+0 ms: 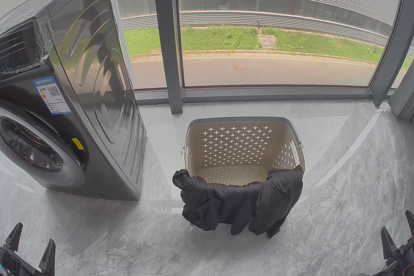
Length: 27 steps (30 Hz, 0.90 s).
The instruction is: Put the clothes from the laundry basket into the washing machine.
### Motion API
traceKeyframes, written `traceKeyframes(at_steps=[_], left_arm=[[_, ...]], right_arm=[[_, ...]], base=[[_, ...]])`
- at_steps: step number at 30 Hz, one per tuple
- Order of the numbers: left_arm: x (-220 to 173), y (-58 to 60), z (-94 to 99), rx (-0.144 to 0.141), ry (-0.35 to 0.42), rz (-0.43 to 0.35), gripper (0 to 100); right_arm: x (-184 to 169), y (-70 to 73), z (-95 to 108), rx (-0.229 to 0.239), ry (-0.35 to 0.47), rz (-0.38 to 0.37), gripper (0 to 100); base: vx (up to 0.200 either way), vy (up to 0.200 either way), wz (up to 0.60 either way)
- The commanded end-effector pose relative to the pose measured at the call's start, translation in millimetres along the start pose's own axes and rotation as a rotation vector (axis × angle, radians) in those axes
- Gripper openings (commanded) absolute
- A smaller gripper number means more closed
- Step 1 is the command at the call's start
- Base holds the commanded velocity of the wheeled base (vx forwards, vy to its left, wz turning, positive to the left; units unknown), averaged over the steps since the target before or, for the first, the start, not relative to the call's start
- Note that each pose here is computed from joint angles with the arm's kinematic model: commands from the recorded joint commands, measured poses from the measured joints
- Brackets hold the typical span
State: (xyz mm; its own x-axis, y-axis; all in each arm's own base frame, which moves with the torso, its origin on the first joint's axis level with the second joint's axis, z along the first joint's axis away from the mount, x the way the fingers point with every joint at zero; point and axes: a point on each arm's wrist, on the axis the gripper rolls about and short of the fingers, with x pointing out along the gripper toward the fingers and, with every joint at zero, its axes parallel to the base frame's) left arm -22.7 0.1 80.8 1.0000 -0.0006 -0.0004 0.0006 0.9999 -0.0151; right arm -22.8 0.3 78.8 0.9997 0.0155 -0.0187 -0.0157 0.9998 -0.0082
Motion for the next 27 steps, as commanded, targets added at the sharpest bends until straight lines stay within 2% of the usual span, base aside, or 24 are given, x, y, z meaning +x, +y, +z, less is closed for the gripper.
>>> traceKeyframes(at_steps=[1, 10, 19, 27], left_arm=[[0.0, 0.1, -4.8, 0.000, 0.001, 0.001, 100], [0.0, 0.1, -4.7, 0.001, 0.000, -0.001, 100], [0.0, 0.1, -4.7, 0.001, 0.000, -0.001, 100], [0.0, 0.1, -4.7, 0.001, 0.000, 0.001, 100]], right_arm=[[0.7, 0.0, -2.4, -0.002, 0.009, 0.001, 100], [0.9, 0.0, -2.8, -0.001, 0.012, 0.001, 100], [0.8, 0.0, -2.8, -0.001, 0.010, 0.001, 100], [0.9, 0.0, -2.8, -0.001, 0.012, 0.001, 100]], base=[[0.000, -0.200, 0.00], [0.000, -0.200, 0.00], [0.000, 0.000, 0.00], [0.200, 0.000, 0.00]])
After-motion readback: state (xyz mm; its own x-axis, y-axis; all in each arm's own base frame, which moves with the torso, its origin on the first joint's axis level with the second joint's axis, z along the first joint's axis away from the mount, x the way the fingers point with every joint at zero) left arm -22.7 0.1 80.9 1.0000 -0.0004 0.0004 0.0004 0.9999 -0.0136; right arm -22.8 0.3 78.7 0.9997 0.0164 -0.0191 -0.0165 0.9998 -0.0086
